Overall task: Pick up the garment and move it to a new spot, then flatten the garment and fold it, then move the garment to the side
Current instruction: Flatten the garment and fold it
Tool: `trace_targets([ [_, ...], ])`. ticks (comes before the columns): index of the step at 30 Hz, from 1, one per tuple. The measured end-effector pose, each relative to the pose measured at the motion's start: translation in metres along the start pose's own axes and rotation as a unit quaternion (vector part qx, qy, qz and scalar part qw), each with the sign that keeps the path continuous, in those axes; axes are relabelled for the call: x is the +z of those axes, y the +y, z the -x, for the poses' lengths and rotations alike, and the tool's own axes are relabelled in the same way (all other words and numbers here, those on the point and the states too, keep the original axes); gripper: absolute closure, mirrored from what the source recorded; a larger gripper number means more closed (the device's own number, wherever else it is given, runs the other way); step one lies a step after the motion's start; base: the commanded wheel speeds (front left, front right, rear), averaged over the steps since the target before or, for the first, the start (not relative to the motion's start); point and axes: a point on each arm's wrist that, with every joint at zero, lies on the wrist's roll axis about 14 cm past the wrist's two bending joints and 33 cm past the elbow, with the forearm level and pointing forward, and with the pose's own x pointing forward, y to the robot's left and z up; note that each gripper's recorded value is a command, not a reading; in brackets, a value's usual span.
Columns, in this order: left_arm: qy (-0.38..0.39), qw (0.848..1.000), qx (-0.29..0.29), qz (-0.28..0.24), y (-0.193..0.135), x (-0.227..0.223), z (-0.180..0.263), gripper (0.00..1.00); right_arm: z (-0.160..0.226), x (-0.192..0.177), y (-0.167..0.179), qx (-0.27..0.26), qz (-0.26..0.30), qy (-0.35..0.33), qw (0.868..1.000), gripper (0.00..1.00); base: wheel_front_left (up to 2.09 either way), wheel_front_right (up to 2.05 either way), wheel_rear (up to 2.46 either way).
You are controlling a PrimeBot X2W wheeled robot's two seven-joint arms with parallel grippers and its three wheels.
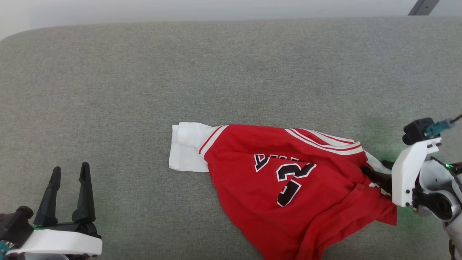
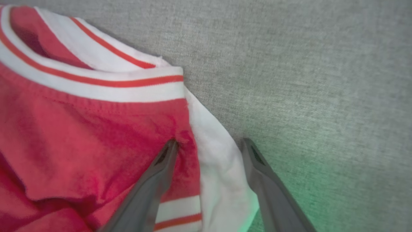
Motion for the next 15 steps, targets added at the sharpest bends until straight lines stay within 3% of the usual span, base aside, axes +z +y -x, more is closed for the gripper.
trace_targets([
  [1, 0.000, 1.000, 0.001, 0.000, 0.000, 0.000, 0.000, 0.00, -0.002, -0.001, 0.000, -0.001, 0.001, 0.011, 1.000, 0.00, 0.00, 0.00, 0.00],
  [2, 0.000, 1.000, 0.002, 0.000, 0.001, 0.000, 0.001, 0.00, -0.003, -0.002, -0.001, -0.002, 0.002, 0.022, 1.000, 0.60, 0.00, 0.00, 0.00],
  [3, -0.001, 1.000, 0.003, 0.001, 0.002, 0.000, 0.001, 0.00, -0.004, -0.002, 0.001, 0.000, 0.005, 0.031, 1.000, 1.00, 0.00, 0.00, 0.00],
  [10, -0.003, 1.000, 0.010, 0.004, 0.004, 0.002, 0.002, 0.00, -0.003, 0.011, -0.002, -0.004, 0.021, 0.032, 0.999, 1.00, 0.00, 0.00, 0.00],
  [15, -0.004, 1.000, 0.015, 0.008, 0.007, 0.001, 0.004, 0.00, 0.004, 0.060, -0.003, -0.010, 0.046, -0.031, 0.998, 1.00, 0.00, 0.00, 0.00],
])
